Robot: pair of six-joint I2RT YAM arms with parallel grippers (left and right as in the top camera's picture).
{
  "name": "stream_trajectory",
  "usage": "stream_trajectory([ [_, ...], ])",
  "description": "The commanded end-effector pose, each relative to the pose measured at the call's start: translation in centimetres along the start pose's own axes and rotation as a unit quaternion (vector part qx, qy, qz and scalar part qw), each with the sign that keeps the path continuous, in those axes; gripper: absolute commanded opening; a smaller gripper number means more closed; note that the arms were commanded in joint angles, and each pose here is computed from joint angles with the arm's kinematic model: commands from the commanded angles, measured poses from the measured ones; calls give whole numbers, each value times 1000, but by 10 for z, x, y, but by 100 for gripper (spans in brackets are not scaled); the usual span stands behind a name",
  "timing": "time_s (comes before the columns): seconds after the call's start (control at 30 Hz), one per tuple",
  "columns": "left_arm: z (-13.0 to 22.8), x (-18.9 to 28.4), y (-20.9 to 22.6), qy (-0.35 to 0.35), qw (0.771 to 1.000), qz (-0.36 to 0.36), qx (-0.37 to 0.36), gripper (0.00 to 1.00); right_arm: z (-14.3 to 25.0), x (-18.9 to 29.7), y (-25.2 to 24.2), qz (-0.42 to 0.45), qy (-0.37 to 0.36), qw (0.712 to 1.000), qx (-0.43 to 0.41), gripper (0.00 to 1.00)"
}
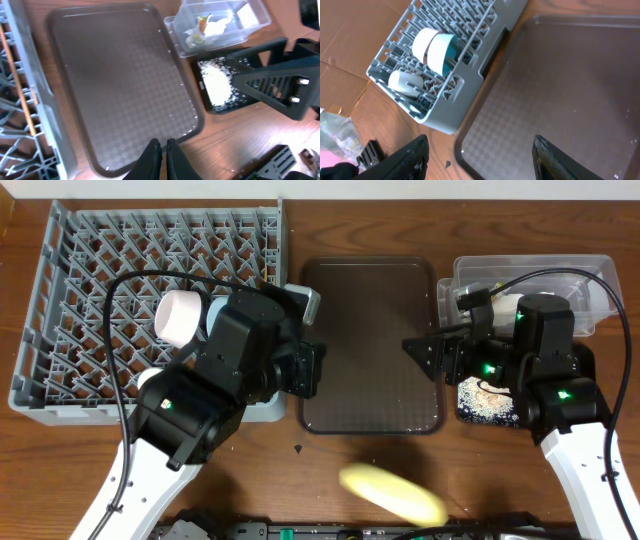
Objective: Sort waste into correct bins and load items into the dishwasher
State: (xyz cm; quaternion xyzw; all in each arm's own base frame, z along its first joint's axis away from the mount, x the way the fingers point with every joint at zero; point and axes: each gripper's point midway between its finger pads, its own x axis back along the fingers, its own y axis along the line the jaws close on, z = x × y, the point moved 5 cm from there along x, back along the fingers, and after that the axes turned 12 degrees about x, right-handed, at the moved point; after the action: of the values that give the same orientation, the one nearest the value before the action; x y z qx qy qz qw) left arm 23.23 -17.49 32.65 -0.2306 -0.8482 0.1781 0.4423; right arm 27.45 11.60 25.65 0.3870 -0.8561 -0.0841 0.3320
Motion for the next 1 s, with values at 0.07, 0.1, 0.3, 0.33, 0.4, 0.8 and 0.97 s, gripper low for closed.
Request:
stream_trajectory([
  [0.07,-3,1,8,-10,999,-32,-3,7,3,5,0,6,5,1000,-5,64],
  [0.1,-3,1,8,-10,999,-32,-4,8,4,5,0,6,7,1000,-6,65],
  [0.3,-2,1,12,-9,999,-45,-11,8,14,6,-3,18,29,999,-23,66],
  [0.33,-1,1,12,-8,999,-47,-11,8,16,6,-3,18,35,999,-28,65],
  [0.4,1,1,13,-4,999,-49,-10,8,24,7,-4,27,54,997,-42,65],
  [0.8,1,1,14,-2,999,-51,-10,17,91,2,11,53,233,967,-90,58],
  [0.97,1,1,14,-2,999,-51,-10,24,119,-5,1,151,315,935,-57,57],
])
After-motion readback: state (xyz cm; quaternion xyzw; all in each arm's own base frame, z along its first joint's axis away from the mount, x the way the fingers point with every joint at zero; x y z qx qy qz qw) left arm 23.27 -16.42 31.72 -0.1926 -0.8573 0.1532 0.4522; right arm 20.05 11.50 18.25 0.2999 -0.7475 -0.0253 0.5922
